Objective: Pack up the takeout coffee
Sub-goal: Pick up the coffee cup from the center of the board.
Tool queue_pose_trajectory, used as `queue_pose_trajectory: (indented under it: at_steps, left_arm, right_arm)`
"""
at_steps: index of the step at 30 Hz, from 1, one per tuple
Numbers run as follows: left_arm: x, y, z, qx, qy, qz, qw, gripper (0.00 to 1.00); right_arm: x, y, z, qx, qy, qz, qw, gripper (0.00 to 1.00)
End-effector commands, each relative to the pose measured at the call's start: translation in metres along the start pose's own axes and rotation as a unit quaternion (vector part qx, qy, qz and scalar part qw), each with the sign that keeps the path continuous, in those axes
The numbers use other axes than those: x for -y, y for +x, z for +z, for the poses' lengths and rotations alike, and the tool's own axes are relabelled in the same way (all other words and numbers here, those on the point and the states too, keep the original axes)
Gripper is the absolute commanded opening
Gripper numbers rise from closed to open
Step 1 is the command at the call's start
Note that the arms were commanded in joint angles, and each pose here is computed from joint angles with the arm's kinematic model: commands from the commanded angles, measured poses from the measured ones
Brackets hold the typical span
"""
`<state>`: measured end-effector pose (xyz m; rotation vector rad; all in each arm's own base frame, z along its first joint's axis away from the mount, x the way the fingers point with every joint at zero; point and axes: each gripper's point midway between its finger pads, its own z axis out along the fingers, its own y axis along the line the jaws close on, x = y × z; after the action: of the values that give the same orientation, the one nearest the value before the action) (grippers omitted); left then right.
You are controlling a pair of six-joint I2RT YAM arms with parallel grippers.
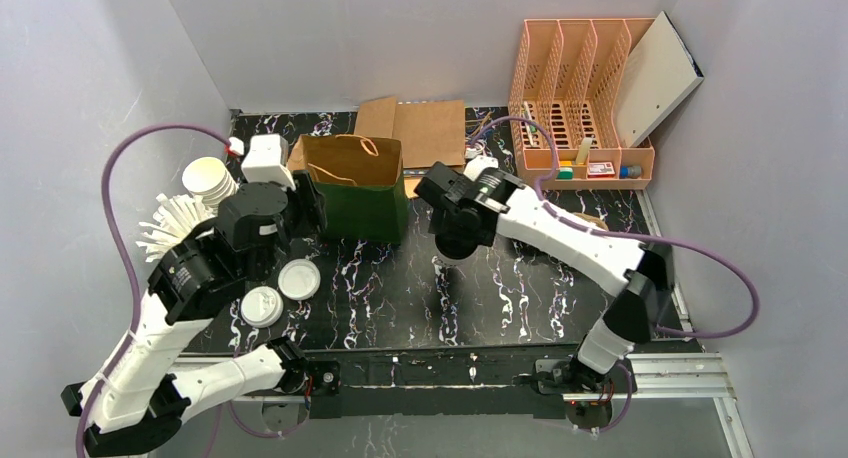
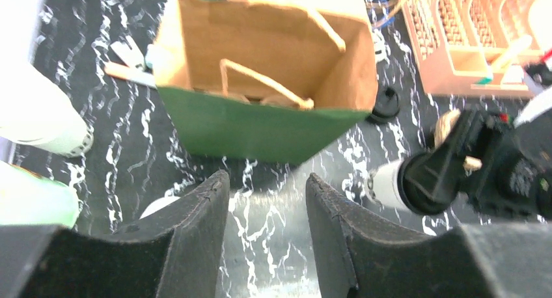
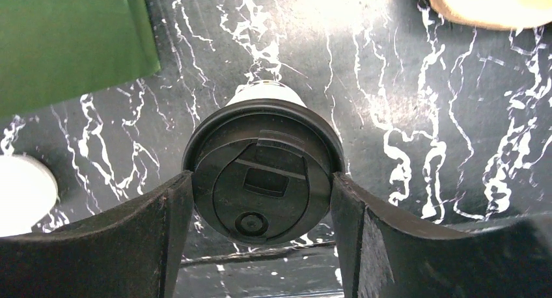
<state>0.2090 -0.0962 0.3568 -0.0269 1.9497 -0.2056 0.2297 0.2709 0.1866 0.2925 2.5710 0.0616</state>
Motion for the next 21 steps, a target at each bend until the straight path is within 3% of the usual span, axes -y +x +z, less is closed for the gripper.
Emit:
queue_pose_trajectory:
  at_steps: [1, 7, 13, 18, 21]
  left_arm:
    - [-0.027, -0.045, -0.013, 0.057, -0.074, 0.012, 0.996, 0.48]
    - [-0.031, -0.077, -0.004, 0.089, -0.139, 0.039, 0.985, 0.58]
    - [-0.023, -0.089, 0.023, 0.098, -0.187, 0.079, 0.974, 0.59]
    - [-0.035, -0.081, 0.08, 0.031, -0.173, 0.068, 0.982, 0.6]
    - [-0.077, -0.072, 0.115, -0.033, -0.158, 0.008, 0.987, 0.61]
  right_arm:
    - [0.004, -0.024, -0.03, 0.058, -0.079, -0.05, 0.994, 0.73]
    - [0.011, -0.032, -0.059, 0.097, -0.173, -0.089, 0.976, 0.69]
    - [0.034, -0.043, -0.054, 0.112, -0.125, -0.125, 0.978, 0.67]
    - [0.035, -0.049, -0.051, 0.12, -0.12, -0.16, 0.973, 0.65]
    - [0.033, -0.053, -0.055, 0.127, -0.129, -0.17, 0.969, 0.65]
